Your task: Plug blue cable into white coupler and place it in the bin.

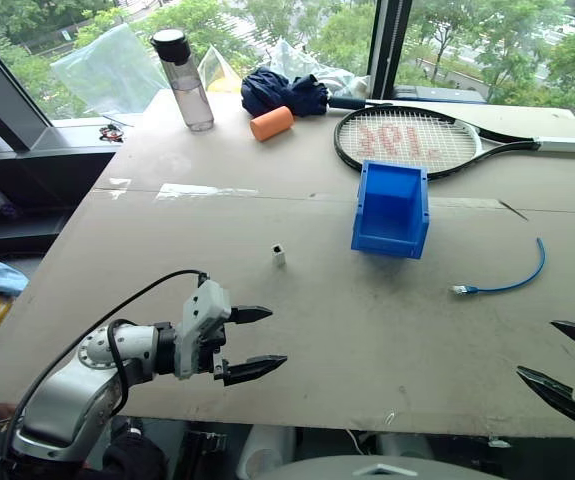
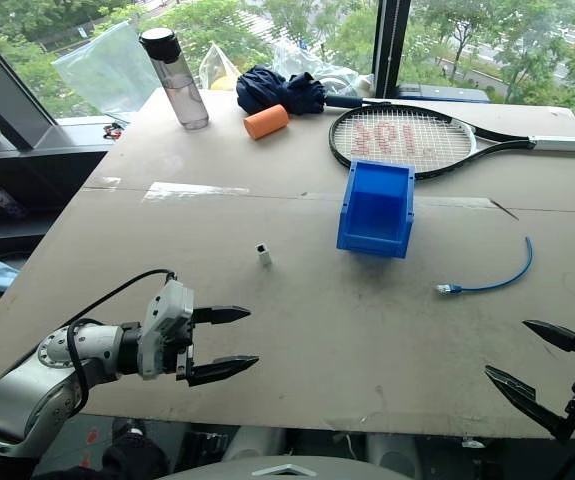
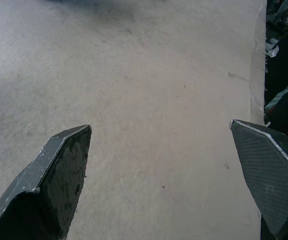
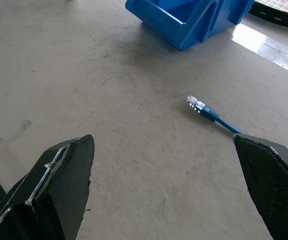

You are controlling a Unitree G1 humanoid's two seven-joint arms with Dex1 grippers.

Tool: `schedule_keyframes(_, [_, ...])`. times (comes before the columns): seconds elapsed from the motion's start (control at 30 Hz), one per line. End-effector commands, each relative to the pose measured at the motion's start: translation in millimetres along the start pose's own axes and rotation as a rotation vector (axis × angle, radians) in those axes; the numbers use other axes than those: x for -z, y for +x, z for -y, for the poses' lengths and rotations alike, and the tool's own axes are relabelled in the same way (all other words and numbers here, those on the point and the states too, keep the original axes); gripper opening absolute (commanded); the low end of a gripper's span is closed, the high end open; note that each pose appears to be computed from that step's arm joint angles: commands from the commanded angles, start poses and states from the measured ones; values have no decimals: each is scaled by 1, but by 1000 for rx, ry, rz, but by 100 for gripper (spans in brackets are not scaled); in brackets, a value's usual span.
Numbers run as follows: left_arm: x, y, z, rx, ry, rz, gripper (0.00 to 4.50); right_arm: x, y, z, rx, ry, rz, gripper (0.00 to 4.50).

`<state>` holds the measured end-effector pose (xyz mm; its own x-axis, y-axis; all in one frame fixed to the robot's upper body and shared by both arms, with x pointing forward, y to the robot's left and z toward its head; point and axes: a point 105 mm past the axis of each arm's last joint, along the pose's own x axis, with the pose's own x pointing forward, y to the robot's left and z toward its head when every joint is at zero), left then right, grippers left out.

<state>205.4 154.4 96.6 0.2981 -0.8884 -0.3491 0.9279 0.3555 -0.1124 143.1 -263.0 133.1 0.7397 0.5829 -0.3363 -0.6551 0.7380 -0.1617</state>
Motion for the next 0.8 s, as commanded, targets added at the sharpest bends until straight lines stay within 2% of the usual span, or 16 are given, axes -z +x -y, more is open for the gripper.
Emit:
schedule_keyframes(0.03, [-10,-1,2,8,37,42,449,-2,3,2,9,-20,2,450])
schedule_keyframes(0.13, [-24,8,2,13,50,96,449,-6,15,12,22,-42,-4,450])
schedule_keyframes(0.23, [-39,18,-5,-9,41,149,449,-4,32,11,-43,-64,-113,450])
schedule_keyframes(0.47, [-46,33,1,93,145,92,449,-16,93,35,-93,-164,-208,450])
schedule_keyframes(0.6, [-55,41,9,100,166,110,449,-14,110,55,-128,-201,-291,450])
schedule_keyframes(0.8, [-56,39,17,99,198,93,449,-14,131,74,-225,-211,-344,450])
